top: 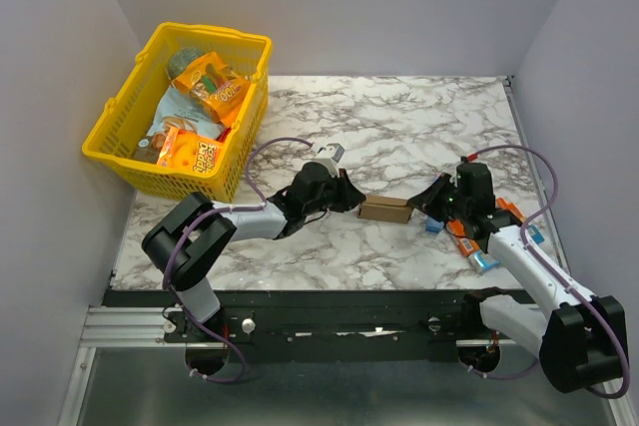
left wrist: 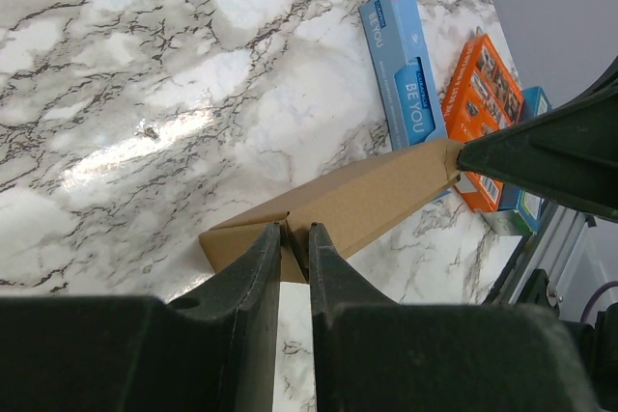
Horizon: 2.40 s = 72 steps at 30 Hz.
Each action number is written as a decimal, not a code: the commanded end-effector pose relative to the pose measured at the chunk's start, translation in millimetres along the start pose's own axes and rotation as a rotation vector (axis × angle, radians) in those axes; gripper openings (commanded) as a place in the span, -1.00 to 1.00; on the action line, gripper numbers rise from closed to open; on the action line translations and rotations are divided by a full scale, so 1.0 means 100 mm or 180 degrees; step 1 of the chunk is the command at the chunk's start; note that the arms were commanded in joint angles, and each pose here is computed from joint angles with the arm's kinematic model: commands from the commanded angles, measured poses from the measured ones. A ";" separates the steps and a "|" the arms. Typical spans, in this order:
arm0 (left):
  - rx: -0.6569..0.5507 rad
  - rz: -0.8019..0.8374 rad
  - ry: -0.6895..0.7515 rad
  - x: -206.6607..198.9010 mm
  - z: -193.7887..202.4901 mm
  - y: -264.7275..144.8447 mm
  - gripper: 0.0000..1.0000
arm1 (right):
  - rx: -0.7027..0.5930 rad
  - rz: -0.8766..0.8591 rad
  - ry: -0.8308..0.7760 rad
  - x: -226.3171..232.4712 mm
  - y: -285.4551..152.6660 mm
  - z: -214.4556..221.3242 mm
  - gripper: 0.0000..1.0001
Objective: Fold the paper box
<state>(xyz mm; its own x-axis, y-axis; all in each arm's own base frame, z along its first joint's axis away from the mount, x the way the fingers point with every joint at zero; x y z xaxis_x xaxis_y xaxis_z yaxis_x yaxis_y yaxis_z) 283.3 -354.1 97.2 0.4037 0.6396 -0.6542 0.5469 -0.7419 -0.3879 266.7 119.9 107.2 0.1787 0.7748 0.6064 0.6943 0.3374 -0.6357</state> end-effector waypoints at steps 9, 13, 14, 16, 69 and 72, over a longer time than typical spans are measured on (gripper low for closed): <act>0.1088 -0.0827 0.0070 0.75 1.00 -0.26 -1.00 | 0.0399 0.0628 0.0047 -0.61 0.03 0.52 -0.91; 0.1101 -0.0826 0.0066 0.75 1.01 -0.25 -1.00 | 0.0406 0.0737 0.0024 -0.71 -0.01 0.57 -0.92; 0.1105 -0.0829 0.0066 0.75 1.01 -0.25 -1.00 | 0.0416 0.0784 0.0020 -0.75 -0.02 0.60 -0.93; 0.1101 -0.0826 0.0066 0.75 1.01 -0.25 -1.00 | 0.0432 0.0817 0.0022 -0.79 -0.02 0.62 -0.93; 0.1091 -0.0828 0.0130 0.71 1.00 -0.26 -1.00 | 0.0227 0.0087 0.0149 -0.07 -0.25 0.13 0.19; 0.1095 -0.0831 0.0130 0.72 1.00 -0.26 -1.00 | 0.0222 0.0086 0.0240 -0.11 -0.22 0.12 0.16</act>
<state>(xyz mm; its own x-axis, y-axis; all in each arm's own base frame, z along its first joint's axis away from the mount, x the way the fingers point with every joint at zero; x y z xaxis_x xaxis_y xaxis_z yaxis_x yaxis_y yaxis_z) 276.5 -360.7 98.1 0.4260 0.6373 -0.6421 0.5317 -0.7506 -0.3923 238.1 109.8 111.3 0.2355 0.7786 0.5817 0.6341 0.3305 -0.6990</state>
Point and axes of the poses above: each gripper's point midway between its finger pads, its own y axis out along the fingers, its own x axis along the line the jaws close on, z = x × y, the point moved 1 cm from there along -y, back along the fingers, and after that the axes turned 2 degrees about -y, right-handed, at the moved point
